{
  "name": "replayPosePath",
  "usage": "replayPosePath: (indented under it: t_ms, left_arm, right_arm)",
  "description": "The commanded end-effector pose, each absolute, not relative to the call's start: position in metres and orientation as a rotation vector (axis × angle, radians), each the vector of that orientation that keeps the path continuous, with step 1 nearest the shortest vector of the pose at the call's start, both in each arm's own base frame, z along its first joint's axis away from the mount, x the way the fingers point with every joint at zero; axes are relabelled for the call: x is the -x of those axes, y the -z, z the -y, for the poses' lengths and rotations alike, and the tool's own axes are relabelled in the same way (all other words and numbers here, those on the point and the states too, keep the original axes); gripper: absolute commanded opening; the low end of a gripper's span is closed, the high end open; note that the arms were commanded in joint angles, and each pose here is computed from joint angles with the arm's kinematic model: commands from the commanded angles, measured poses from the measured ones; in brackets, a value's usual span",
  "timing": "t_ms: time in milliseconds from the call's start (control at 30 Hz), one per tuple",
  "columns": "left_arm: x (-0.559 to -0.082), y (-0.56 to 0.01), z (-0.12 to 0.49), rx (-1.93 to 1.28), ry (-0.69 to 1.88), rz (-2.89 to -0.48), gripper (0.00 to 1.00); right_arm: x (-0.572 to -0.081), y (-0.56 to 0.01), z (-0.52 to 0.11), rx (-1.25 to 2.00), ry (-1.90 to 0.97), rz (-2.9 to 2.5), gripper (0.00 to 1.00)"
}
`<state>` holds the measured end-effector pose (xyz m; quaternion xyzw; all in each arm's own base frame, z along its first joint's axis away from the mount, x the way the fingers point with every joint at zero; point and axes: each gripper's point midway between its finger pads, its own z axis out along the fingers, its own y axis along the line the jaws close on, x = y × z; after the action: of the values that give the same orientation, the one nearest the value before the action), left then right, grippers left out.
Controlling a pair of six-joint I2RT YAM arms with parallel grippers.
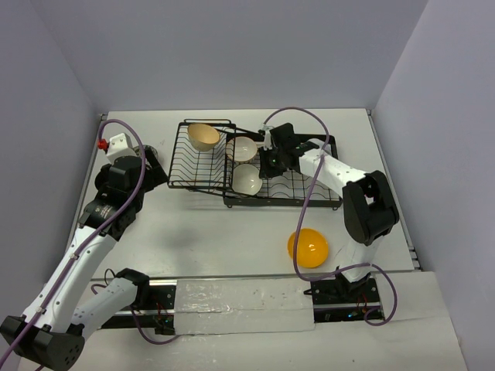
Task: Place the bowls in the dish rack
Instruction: Place the bowl in the dish rack.
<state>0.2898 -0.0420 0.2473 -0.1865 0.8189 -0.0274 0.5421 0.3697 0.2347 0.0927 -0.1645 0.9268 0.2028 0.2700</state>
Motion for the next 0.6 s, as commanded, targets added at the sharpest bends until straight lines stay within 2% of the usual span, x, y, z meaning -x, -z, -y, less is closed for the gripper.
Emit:
replayPosePath:
  t_ms: [0,300,333,367,433,500,567]
  left_arm:
    - [-0.292,-0.27,0.045,0.431,0.111,-1.887,0.87]
    - [-0.292,-0.271,0.044,0.434,0.107,-1.884,0.87]
    - [-0.291,-0.272,0.044,0.433,0.11,-1.882,0.87]
    - [-0.292,-0.271,0.045,0.432,0.108,-1.884,0.87]
    - [-0.291,-0.271,0.044,0.432,0.109,-1.883,0.87]
    - [-0.291,-0.271,0.045,0.431,0.107,-1.886,0.87]
    - [-0.291,-0.271,0.045,0.433,0.108,-1.885,0.87]
  right_arm:
    - [-0.365,-0.092,-0.247,0.484,-0.595,-2.498,0.13]
    - [-0.364,-0.091,-0.259,0.509,-0.627,-2.495,0.16]
    - [-0.363,-0.091,-0.259,0.514,-0.625,-2.501,0.19]
    - [-0.362,-0.091,-0.26,0.521,-0.62,-2.508,0.29]
    - [-0.36,-0.093,-0.262,0.534,-0.616,-2.504,0.36]
    - [-0.358,-0.097,-0.262,0.535,-0.612,-2.492,0.47]
    - [-0.357,-0.101,-0.262,0.533,-0.624,-2.477,0.52]
